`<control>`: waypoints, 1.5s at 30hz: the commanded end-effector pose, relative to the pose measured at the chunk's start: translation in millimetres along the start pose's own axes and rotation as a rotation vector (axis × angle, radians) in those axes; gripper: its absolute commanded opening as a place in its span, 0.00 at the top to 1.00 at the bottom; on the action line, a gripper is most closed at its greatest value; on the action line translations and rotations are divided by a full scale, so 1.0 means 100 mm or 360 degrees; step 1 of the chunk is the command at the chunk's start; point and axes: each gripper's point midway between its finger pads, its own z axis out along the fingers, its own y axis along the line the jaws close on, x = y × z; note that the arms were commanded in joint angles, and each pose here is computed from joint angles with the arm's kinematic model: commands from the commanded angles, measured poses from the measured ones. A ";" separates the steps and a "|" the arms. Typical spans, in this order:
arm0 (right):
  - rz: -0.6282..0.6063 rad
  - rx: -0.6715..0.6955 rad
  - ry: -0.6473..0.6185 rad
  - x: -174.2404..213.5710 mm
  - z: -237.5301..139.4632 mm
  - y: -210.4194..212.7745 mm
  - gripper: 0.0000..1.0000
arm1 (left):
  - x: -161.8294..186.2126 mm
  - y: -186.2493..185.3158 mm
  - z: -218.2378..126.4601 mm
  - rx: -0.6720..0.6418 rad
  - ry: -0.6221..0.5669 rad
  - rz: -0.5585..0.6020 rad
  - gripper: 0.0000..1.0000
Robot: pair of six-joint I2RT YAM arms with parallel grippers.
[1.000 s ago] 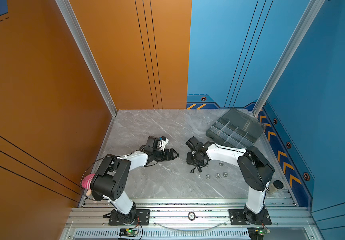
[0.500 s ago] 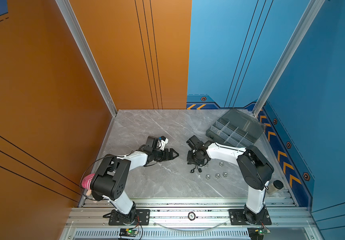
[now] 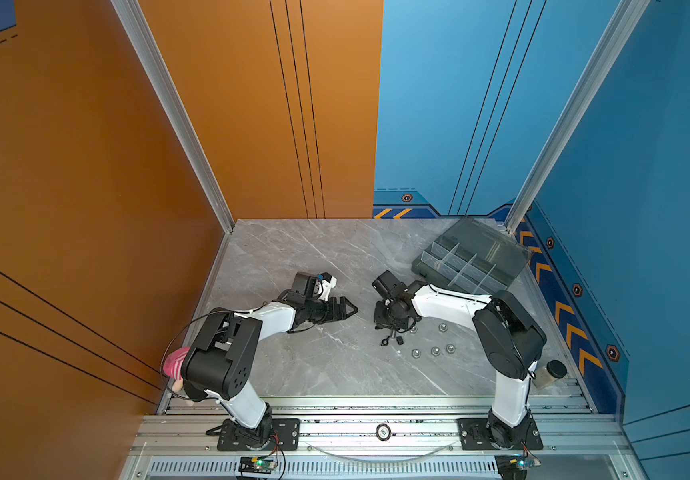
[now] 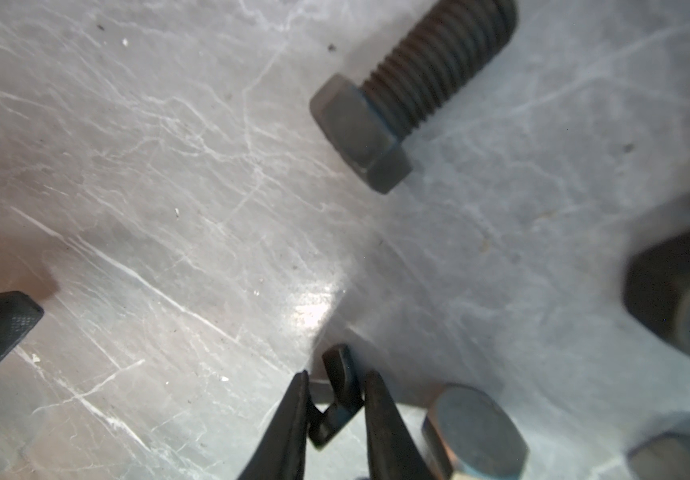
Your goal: Sort the screws and nuts into containers
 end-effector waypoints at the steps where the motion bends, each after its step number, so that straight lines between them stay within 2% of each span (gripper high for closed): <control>1: -0.0026 0.0252 0.0101 0.18 0.18 -0.37 0.73 | 0.05 0.04 0.01 0.0016 0.0023 -0.0014 0.11; 12: -0.0053 0.0354 0.0103 0.24 0.18 -0.47 0.71 | 0.05 0.04 0.01 0.0015 0.0022 -0.0015 0.11; 29: -0.0054 0.0403 0.0126 0.29 0.20 -0.52 0.86 | 0.07 0.06 0.02 0.0007 0.0027 -0.0021 0.11; 36: -0.0072 0.0396 0.0113 0.27 0.18 -0.51 1.00 | 0.07 0.06 0.01 0.0004 0.0022 -0.0024 0.12; 45: -0.0115 0.0327 0.0073 0.18 0.13 -0.45 1.00 | 0.04 0.05 0.02 0.0012 0.0001 -0.0041 0.12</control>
